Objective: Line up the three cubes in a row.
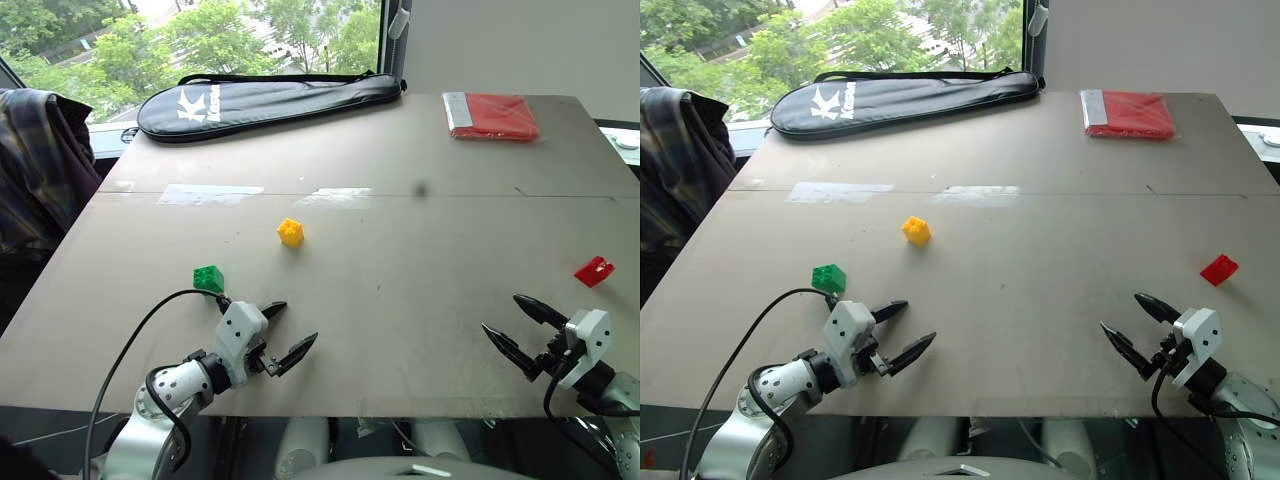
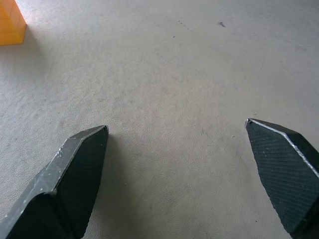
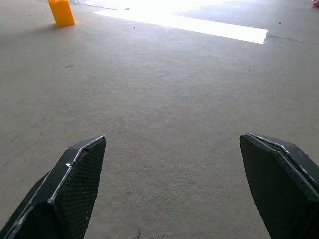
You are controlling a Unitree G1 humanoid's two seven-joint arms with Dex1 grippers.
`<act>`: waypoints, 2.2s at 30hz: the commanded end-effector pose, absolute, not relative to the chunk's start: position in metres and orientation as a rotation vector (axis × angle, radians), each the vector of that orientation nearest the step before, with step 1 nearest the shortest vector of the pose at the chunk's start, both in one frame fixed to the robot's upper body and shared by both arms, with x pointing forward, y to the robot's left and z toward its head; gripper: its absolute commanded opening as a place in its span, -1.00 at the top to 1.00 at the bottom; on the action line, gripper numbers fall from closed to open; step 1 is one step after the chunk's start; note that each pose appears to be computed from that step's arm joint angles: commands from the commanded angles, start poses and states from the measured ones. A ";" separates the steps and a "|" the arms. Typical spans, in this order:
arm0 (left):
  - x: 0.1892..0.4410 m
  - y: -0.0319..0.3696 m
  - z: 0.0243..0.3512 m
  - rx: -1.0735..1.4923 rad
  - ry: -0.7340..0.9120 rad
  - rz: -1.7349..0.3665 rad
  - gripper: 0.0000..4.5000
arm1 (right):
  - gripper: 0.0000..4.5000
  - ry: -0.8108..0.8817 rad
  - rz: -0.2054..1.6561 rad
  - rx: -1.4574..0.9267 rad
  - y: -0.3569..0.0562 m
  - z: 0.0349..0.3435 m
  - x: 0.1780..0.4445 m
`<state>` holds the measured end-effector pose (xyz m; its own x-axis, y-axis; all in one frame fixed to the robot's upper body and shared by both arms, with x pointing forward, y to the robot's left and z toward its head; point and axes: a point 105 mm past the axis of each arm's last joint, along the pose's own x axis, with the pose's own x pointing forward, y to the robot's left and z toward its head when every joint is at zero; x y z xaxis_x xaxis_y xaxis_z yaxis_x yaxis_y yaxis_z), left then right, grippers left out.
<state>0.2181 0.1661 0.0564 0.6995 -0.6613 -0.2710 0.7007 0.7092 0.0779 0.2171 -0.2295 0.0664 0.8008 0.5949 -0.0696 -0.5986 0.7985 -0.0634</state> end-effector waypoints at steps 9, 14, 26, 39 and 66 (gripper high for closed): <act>0.201 0.168 0.064 0.161 0.238 -0.748 -1.00 | -0.96 0.060 0.690 -0.106 -0.234 0.068 0.216; 0.202 0.169 0.065 0.155 0.230 -0.740 -1.00 | -0.96 0.066 0.695 -0.108 -0.235 0.067 0.214; 0.213 0.160 0.077 0.157 0.179 -0.804 -1.00 | -0.96 0.054 0.579 -0.145 -0.255 0.078 0.216; 0.225 0.097 0.147 0.192 0.068 -1.277 -1.00 | -0.96 -0.013 -0.221 -0.223 -0.331 0.114 0.233; 0.225 0.069 0.202 0.366 -0.010 -1.459 -1.00 | 0.27 -0.063 -0.638 -0.037 -0.332 0.099 0.307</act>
